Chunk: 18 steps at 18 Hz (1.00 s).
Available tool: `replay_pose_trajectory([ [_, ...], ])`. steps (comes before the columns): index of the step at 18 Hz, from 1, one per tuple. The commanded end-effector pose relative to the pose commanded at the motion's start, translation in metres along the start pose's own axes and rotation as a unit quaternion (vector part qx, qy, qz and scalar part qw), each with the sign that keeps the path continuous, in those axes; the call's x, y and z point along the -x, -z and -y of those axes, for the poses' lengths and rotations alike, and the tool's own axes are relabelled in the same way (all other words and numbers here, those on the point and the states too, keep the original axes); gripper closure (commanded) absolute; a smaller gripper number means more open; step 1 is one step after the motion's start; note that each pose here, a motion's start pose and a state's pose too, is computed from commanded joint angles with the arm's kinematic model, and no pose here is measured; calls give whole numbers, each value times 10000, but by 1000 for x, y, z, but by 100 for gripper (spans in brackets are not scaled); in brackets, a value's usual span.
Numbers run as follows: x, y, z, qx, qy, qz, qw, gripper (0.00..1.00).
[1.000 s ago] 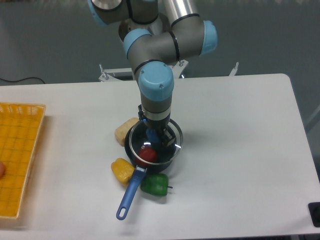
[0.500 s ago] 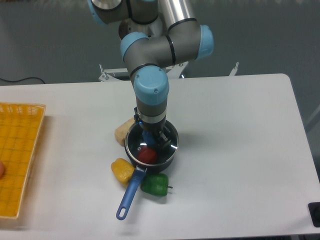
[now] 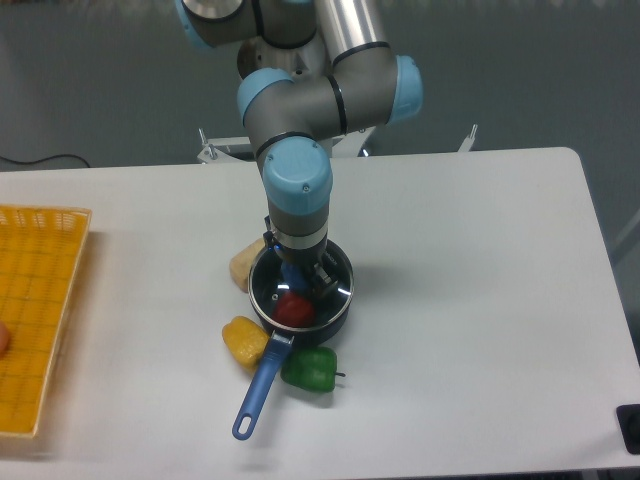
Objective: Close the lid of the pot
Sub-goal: 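Hold the lid on the saucepan, adjusting its seat on the rim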
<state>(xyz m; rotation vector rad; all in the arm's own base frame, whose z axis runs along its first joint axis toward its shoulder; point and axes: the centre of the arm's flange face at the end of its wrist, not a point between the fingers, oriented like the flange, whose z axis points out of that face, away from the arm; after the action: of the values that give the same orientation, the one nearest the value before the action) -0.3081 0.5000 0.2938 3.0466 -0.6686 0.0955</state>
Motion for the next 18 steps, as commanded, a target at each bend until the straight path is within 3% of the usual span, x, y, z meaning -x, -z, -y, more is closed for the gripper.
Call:
replay_pose_trajectory([
  [18, 0, -3, 4, -5, 61, 39, 10000, 48],
])
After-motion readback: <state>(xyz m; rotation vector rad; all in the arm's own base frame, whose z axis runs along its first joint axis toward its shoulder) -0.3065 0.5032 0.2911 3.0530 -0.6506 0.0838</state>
